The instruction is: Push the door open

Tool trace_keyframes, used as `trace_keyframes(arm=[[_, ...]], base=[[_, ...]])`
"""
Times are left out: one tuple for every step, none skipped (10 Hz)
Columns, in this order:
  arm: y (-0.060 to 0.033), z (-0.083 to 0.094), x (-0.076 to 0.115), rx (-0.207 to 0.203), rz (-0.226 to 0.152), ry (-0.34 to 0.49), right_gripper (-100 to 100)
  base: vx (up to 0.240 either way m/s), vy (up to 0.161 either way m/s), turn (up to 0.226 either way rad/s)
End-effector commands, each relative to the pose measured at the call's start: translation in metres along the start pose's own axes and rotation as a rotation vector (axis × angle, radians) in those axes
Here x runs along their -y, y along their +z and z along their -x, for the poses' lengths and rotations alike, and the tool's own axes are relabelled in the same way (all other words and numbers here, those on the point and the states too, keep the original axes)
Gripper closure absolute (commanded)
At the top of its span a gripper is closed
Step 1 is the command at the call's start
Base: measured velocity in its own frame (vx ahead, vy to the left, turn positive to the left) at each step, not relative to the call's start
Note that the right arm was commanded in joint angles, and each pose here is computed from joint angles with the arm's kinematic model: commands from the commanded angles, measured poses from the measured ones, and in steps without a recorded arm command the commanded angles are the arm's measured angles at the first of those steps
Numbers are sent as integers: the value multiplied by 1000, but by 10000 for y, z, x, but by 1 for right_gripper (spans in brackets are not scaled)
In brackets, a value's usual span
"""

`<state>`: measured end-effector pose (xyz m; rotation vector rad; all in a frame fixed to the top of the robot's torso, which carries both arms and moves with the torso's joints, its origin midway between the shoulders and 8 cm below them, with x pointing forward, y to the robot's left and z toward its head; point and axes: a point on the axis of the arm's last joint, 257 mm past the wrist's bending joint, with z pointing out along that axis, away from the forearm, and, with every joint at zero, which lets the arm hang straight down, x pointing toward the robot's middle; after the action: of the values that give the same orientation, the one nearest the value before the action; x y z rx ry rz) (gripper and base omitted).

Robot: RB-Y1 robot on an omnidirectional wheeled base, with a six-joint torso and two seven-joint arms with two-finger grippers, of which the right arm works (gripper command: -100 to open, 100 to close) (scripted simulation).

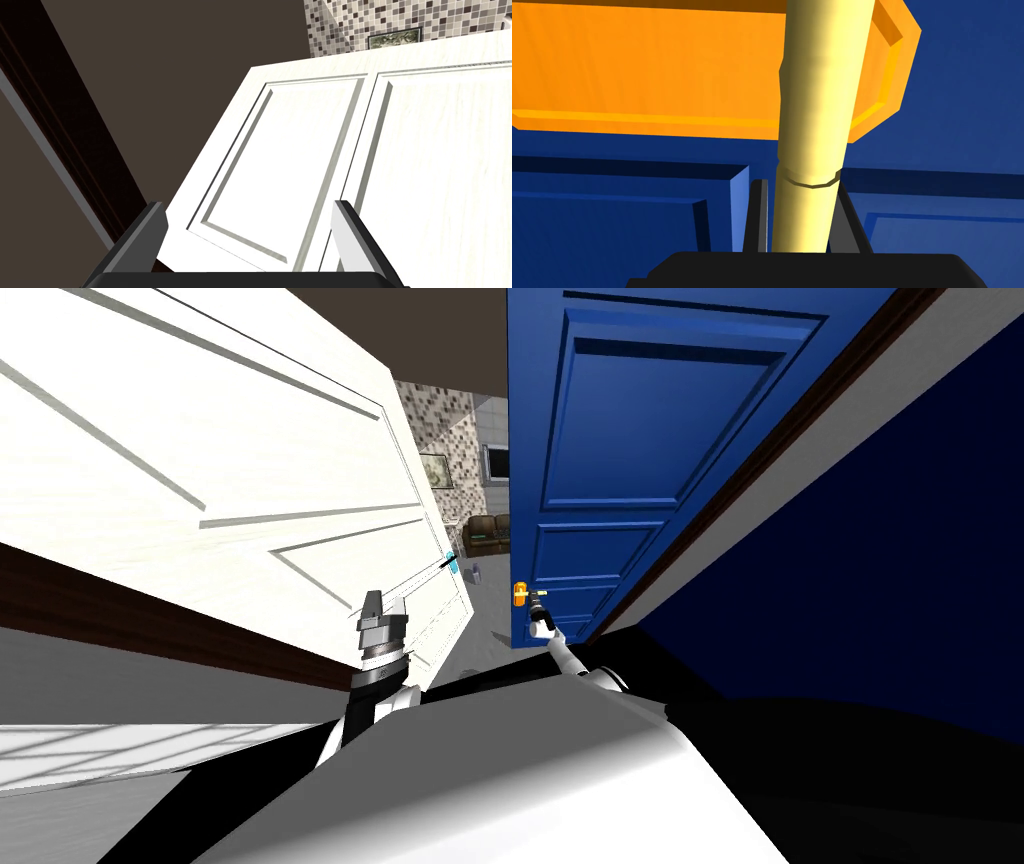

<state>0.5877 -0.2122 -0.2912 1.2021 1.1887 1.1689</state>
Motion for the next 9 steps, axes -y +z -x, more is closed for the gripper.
trace_keyframes(arm=[[45,269,-29,43,9,-13,100],[52,352,-29,58,8,-14,100],[54,392,-28,65,8,-14,100],[59,471,-27,81,7,-14,100],[62,548,-26,96,6,-14,100],[63,586,-25,104,6,-13,100],[65,660,-23,119,5,-12,100],[65,727,-20,133,4,-10,100],[64,761,-18,140,3,-9,100]], base=[[162,125,-76],[170,120,-93],[165,101,-59],[171,81,-65],[183,98,-86],[160,105,-43],[147,113,-76],[165,106,-90],[157,81,-55]])
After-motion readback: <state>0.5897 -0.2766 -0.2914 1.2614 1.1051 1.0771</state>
